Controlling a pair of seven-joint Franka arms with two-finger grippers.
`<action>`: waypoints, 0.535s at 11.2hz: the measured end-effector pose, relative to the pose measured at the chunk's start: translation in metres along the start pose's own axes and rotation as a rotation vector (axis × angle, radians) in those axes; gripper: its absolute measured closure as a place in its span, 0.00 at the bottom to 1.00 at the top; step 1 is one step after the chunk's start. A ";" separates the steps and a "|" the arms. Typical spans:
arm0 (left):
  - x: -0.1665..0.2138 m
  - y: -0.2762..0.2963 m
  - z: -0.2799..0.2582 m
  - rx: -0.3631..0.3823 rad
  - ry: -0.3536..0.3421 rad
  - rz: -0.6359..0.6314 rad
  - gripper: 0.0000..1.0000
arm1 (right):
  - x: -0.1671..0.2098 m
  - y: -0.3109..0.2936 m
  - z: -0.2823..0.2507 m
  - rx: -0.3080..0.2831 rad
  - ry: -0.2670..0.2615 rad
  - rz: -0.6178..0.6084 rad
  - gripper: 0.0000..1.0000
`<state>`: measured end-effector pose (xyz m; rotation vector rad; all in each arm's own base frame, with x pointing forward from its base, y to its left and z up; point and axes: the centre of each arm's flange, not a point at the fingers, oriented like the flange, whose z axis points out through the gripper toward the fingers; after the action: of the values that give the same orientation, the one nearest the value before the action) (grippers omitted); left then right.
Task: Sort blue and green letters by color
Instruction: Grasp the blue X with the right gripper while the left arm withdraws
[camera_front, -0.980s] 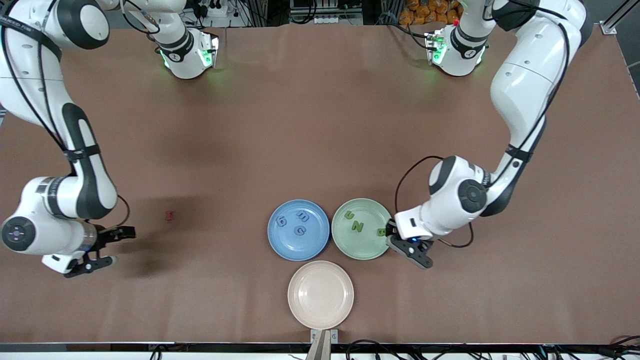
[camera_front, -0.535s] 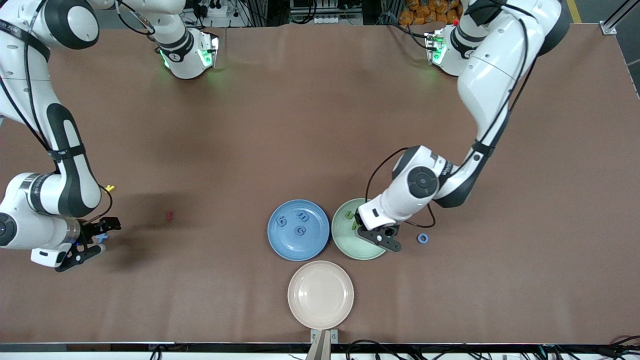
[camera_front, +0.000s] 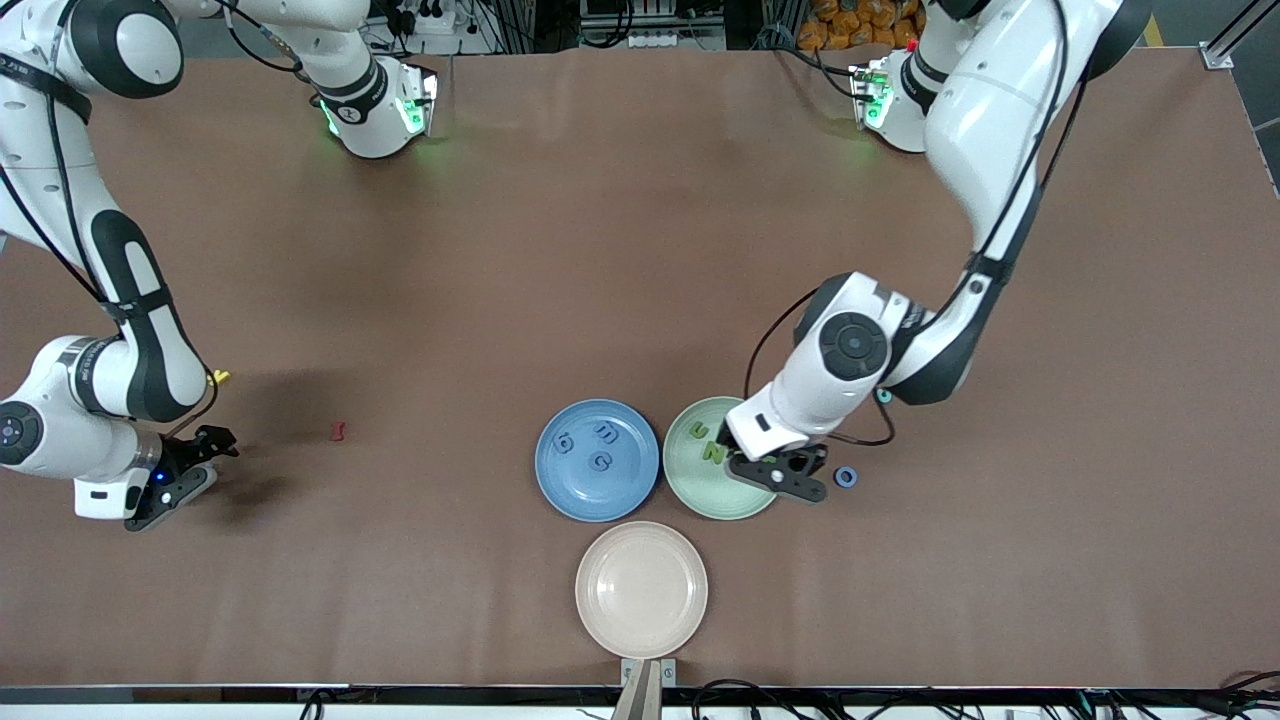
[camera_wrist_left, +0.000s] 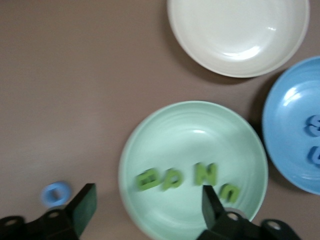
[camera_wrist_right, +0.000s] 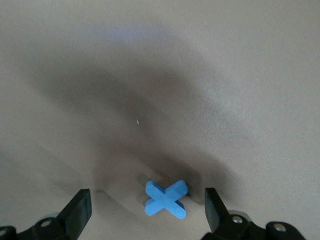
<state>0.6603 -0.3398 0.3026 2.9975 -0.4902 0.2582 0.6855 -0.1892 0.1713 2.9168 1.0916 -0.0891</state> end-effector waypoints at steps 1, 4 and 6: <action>0.003 -0.018 -0.034 0.043 -0.022 -0.019 0.00 | -0.003 0.001 0.002 0.002 0.000 0.002 0.00; -0.003 -0.082 -0.140 0.132 -0.065 -0.111 0.00 | -0.011 0.004 0.005 0.007 -0.002 0.022 0.00; -0.014 -0.117 -0.184 0.164 -0.098 -0.170 0.00 | -0.015 0.004 0.009 0.004 0.007 0.059 0.00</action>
<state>0.6571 -0.2034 0.4728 3.1994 -0.2299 0.1456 0.6763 -0.2019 0.1629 2.9521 1.0067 -0.0805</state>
